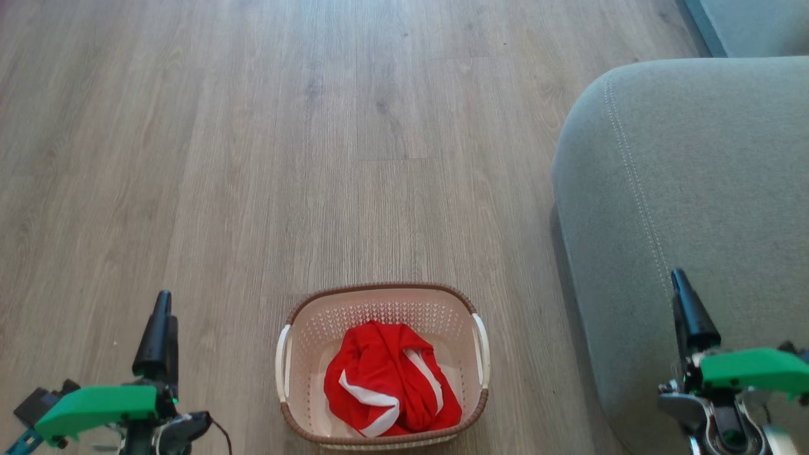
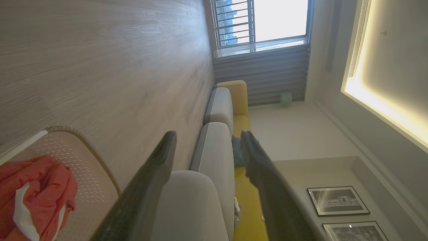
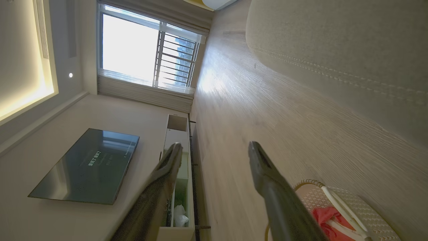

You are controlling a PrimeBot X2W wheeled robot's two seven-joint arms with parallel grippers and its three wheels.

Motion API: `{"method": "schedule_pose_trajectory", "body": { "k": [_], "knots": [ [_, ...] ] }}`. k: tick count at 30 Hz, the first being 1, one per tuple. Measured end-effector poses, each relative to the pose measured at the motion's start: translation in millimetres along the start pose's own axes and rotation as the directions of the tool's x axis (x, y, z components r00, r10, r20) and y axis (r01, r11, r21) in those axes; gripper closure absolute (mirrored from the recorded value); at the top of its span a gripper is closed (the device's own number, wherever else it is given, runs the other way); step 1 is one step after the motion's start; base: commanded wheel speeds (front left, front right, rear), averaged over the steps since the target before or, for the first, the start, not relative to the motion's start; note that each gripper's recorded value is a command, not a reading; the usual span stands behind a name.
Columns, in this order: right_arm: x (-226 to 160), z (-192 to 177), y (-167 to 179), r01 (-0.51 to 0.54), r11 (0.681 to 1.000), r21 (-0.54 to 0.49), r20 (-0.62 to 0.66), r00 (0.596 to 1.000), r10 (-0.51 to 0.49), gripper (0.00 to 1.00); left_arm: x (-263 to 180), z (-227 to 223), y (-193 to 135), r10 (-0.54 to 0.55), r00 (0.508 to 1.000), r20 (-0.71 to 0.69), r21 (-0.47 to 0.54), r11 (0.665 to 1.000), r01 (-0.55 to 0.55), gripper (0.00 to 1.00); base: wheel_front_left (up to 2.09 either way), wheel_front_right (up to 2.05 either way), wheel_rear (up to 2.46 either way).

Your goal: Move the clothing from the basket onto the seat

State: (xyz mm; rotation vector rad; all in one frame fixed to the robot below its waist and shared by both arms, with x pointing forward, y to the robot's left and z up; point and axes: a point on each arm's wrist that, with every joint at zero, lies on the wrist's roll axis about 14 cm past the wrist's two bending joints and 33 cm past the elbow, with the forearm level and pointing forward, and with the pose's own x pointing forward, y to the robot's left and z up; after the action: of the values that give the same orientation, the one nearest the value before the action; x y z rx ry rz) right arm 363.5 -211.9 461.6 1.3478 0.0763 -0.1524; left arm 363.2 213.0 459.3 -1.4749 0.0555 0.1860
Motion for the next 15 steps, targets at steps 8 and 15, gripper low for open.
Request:
{"method": "schedule_pose_trajectory", "body": {
  "k": [8,15],
  "knots": [
    [10,0,36,-0.1,0.978,-0.184,0.002,0.995,0.102,0.0,5,17,-22,-0.064,0.996,0.058,0.079,0.995,0.059,0.0,0.0,0.0,0.0],
    [12,-9,63,-0.179,0.932,-0.315,-0.02,0.983,0.182,0.0,9,28,-51,-0.121,0.988,0.101,0.175,0.979,0.102,0.0,0.0,0.0,0.0]
  ]
}}
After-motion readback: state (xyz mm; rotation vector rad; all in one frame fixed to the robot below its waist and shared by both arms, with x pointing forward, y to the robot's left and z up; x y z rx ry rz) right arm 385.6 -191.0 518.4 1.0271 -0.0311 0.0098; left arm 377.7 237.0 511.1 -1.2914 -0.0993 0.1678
